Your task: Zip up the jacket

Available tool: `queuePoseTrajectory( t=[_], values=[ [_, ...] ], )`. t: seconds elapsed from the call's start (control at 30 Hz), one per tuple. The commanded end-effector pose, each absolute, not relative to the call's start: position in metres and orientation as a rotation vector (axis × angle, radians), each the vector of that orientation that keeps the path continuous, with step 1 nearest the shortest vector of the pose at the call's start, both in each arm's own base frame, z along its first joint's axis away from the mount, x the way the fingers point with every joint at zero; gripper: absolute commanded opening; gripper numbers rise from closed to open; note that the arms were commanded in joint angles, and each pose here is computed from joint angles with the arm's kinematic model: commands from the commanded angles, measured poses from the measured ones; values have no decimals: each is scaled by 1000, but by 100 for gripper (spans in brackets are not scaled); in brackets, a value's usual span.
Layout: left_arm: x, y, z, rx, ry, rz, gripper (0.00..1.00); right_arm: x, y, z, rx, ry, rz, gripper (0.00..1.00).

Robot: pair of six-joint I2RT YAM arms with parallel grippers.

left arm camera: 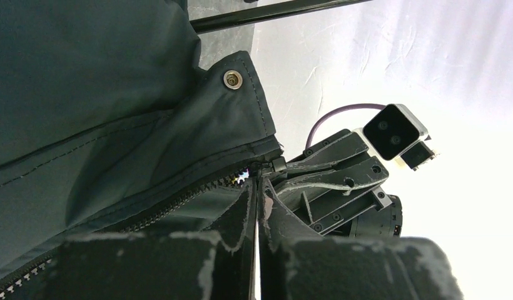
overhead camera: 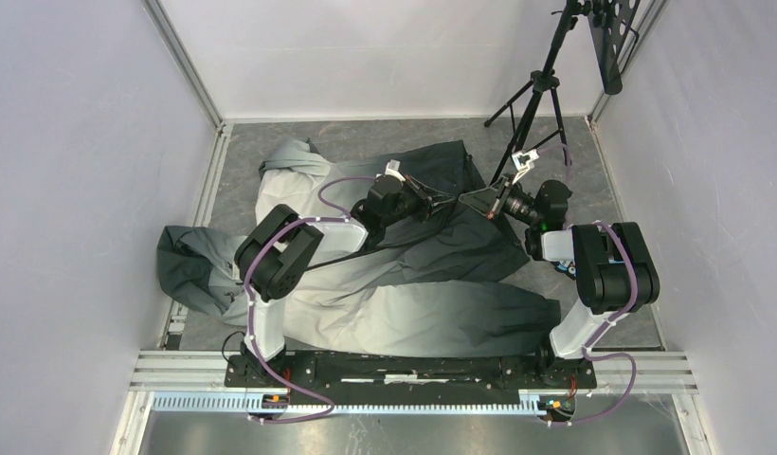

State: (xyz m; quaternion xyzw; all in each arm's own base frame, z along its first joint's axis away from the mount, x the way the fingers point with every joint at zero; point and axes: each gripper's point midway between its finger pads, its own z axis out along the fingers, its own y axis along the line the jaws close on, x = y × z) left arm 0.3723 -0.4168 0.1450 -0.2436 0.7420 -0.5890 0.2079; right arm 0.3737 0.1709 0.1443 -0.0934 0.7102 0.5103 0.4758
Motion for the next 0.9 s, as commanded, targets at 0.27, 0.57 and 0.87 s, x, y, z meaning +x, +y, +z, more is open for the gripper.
queuePoseTrajectory(
  t=[0.27,0.57,0.87],
  values=[
    [357,-418,155,-577,2063,-1582,2,379,162,169,-183,1645,1125,0],
    [336,-417,121,-569,2148,-1507,2,375,143,191,-24,1564,1045,0],
    [325,-412,120,-542,2149,-1525,2,366,132,205,95,1476,1097,0]
  ],
)
